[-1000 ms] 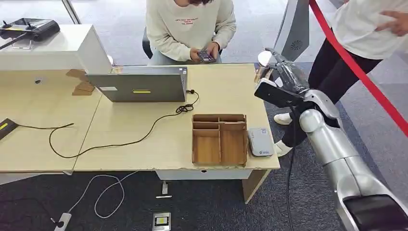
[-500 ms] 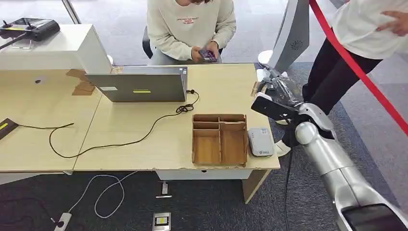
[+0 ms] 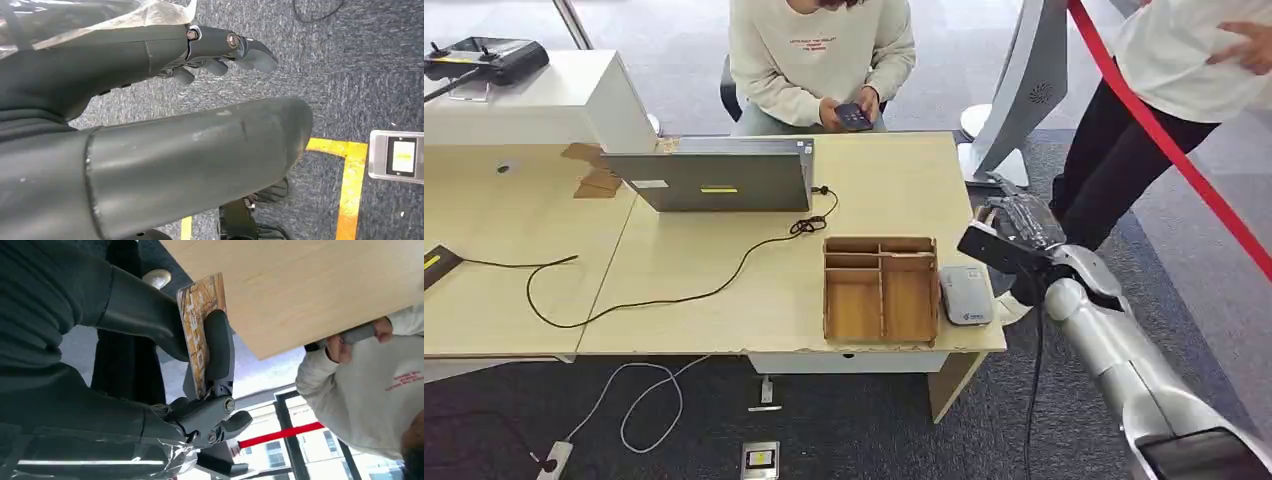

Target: Pass the card to the sensor for recognition and then transmit it.

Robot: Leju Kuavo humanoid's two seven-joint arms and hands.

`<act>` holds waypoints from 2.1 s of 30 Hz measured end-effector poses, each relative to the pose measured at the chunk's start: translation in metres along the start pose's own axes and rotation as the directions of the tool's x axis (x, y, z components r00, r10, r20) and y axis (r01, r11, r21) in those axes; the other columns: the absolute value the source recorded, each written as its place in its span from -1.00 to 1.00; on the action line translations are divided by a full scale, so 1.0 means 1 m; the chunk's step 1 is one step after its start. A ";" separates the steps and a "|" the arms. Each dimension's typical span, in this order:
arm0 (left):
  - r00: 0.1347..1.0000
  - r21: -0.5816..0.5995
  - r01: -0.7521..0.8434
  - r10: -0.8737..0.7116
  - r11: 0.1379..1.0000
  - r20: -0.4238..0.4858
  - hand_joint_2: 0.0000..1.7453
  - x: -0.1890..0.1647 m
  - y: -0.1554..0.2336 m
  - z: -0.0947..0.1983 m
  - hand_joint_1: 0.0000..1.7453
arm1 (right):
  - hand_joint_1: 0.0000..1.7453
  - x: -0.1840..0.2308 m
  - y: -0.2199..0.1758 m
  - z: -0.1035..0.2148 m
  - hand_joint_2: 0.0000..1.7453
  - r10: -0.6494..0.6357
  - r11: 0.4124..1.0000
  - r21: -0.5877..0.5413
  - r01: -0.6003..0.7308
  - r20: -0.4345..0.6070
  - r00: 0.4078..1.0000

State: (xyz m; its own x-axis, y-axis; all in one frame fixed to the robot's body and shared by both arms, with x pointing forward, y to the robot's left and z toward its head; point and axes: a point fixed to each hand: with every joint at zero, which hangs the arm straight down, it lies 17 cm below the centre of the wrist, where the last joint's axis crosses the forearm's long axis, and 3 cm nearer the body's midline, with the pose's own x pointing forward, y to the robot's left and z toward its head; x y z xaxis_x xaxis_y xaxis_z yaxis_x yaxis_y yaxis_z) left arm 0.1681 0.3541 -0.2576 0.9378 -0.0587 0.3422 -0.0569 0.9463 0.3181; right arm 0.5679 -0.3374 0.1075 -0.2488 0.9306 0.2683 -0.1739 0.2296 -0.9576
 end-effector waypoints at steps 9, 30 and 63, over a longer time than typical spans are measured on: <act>1.000 0.002 -0.011 0.011 1.000 -0.003 -1.00 0.000 0.000 0.000 -1.00 | 1.00 -0.034 0.022 0.015 1.00 0.002 0.998 0.056 0.002 -0.077 0.997; 0.997 0.034 -0.080 0.080 0.996 0.000 -1.00 0.007 -0.017 0.006 -1.00 | 1.00 -0.052 0.053 0.032 1.00 -0.035 0.990 0.133 0.049 -0.104 0.994; 0.995 0.028 -0.096 0.096 0.995 0.024 -1.00 0.013 -0.020 0.007 -1.00 | 1.00 0.012 0.029 0.024 1.00 -0.148 0.987 0.054 0.150 -0.033 0.988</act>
State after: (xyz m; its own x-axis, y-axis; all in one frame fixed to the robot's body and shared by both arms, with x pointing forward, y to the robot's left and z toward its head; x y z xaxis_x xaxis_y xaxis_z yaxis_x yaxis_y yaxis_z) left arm 0.1790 0.3319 -0.2532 0.9197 0.0245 0.3918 -0.1565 0.9382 0.3088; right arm 0.5370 -0.3264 0.0859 -0.1892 0.8952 0.4035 -0.2607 0.3504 -0.8996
